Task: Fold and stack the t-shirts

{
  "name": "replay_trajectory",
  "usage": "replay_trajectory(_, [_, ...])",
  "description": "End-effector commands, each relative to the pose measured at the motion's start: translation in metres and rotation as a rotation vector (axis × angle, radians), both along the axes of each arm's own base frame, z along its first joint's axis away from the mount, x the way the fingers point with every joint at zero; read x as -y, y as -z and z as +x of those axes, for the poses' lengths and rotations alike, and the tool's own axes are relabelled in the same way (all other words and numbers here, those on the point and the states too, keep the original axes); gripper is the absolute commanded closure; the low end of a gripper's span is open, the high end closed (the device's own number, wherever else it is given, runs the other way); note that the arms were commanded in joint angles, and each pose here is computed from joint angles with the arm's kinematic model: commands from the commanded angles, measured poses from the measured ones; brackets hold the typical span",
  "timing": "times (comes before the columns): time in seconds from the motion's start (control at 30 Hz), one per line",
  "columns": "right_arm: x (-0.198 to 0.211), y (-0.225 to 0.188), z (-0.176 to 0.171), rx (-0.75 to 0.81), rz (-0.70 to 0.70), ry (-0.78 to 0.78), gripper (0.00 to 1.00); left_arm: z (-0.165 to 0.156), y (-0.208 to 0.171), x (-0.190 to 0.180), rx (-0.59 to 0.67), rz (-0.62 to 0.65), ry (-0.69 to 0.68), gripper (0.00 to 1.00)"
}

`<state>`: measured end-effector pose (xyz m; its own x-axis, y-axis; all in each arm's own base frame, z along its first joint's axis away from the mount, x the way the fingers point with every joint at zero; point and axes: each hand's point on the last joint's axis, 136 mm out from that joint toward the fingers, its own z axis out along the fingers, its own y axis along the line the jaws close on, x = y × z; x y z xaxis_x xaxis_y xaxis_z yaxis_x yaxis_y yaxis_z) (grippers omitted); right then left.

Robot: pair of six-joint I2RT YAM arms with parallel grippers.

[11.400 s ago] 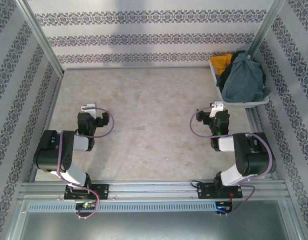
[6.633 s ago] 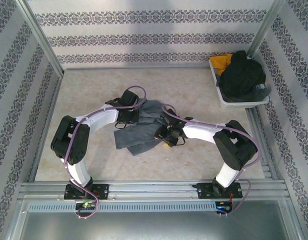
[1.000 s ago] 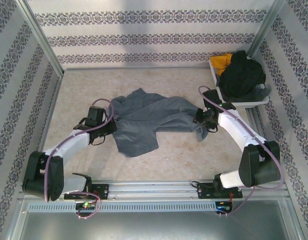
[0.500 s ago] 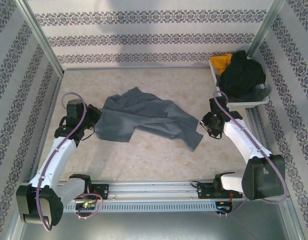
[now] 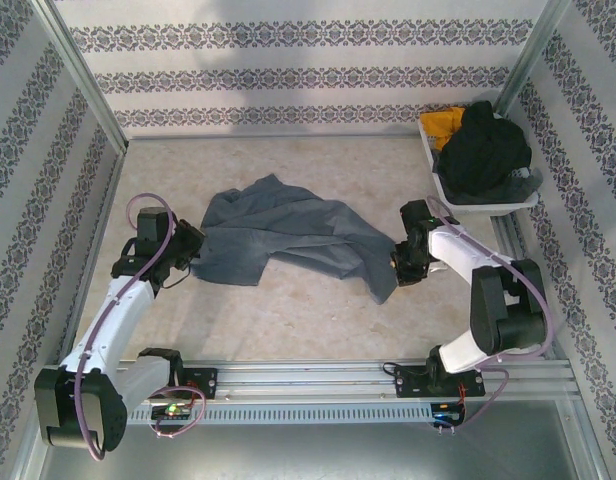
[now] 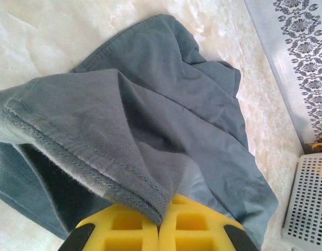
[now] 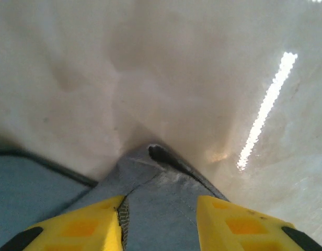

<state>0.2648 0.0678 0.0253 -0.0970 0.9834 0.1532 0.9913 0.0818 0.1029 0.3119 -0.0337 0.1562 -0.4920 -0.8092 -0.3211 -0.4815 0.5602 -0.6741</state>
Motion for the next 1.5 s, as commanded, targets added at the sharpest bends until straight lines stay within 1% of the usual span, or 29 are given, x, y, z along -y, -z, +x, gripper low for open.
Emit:
replay_trajectory(0.0, [-0.001,0.001,0.005,-0.017,0.028,0.092,0.56,-0.006,0.006,-0.001,-0.016,-0.002,0.010,1.00])
replay_trajectory(0.1, [0.003,-0.002,0.007,-0.004,0.017,0.102,0.50,-0.007,0.006,0.000,-0.015,-0.005,0.016,1.00])
replay_trajectory(0.17, [0.005,0.000,0.005,-0.013,0.017,0.118,0.50,-0.006,0.006,0.001,-0.013,-0.008,0.018,1.00])
replay_trajectory(0.33, [0.007,0.007,0.007,-0.026,0.031,0.156,0.50,-0.005,0.006,0.002,-0.006,-0.019,0.019,1.00])
replay_trajectory(0.47, [0.007,0.004,0.013,-0.046,0.014,0.113,0.50,-0.005,0.006,0.003,-0.009,-0.019,0.023,1.00])
replay_trajectory(0.63, [0.008,0.015,-0.002,-0.114,-0.017,0.093,0.54,-0.003,0.004,0.003,0.001,-0.023,0.021,1.00])
replay_trajectory(0.73, [0.008,0.024,-0.009,-0.139,-0.016,0.093,0.60,-0.001,0.002,0.004,0.004,-0.025,0.026,1.00])
replay_trajectory(0.8, [0.009,0.026,-0.010,-0.146,-0.019,0.081,0.66,0.000,0.000,0.004,0.009,-0.026,0.027,1.00])
replay_trajectory(0.83, [0.010,0.026,-0.009,-0.140,-0.024,0.079,0.71,0.000,0.000,0.004,0.010,-0.027,0.027,1.00])
replay_trajectory(0.93, [0.013,0.020,0.000,-0.097,-0.036,0.063,0.94,0.000,-0.002,0.004,0.014,-0.030,0.024,1.00])
replay_trajectory(0.97, [0.017,0.013,0.008,-0.063,-0.054,0.042,1.00,0.001,-0.003,0.005,0.015,-0.034,0.023,1.00])
replay_trajectory(1.07, [0.030,-0.027,0.043,0.106,-0.147,-0.044,1.00,0.004,-0.010,0.005,0.027,-0.046,0.019,1.00])
replay_trajectory(1.2, [0.039,-0.105,0.102,0.393,-0.274,-0.214,1.00,0.017,-0.027,0.008,0.059,-0.069,0.021,1.00])
replay_trajectory(1.37, [0.038,-0.195,0.157,0.661,-0.369,-0.368,1.00,0.050,-0.060,0.008,0.124,-0.121,0.025,1.00])
replay_trajectory(1.47, [0.038,-0.251,0.180,0.803,-0.431,-0.424,1.00,0.075,-0.097,0.001,0.213,-0.169,0.003,1.00])
